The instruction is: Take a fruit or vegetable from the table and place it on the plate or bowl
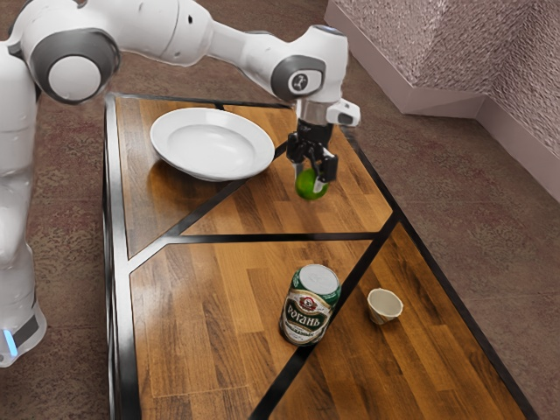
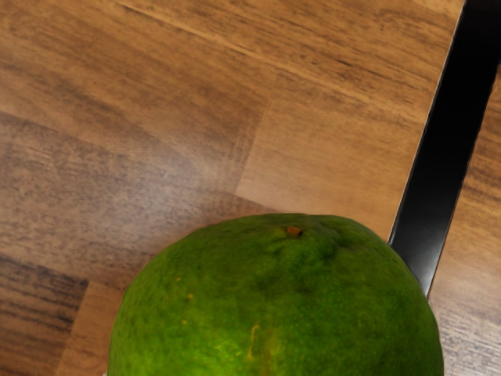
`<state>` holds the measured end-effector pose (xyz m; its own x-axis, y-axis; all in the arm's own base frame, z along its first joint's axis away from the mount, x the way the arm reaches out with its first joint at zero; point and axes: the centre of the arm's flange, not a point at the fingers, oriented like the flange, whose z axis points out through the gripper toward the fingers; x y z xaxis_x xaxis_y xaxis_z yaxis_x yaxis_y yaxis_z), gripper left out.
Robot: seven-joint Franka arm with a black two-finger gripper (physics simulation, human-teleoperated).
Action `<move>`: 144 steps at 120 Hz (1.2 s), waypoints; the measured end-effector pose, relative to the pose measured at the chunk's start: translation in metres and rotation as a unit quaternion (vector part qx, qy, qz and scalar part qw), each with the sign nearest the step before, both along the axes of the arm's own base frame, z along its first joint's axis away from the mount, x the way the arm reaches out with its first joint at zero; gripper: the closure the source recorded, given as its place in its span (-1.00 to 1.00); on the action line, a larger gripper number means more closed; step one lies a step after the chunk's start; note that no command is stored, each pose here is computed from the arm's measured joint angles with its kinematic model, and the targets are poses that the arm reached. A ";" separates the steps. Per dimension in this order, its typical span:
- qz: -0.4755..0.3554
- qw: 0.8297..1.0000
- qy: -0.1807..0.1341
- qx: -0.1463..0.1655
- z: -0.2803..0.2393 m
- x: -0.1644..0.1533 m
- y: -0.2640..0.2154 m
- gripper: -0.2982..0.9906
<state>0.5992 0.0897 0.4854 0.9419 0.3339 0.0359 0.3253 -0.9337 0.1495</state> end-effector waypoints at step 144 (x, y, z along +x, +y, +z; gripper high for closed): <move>0.071 0.995 0.071 0.002 0.099 -0.116 0.116 0.05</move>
<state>0.4828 0.2060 0.5846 0.8807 0.4642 -0.0937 0.4718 -0.8772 0.0892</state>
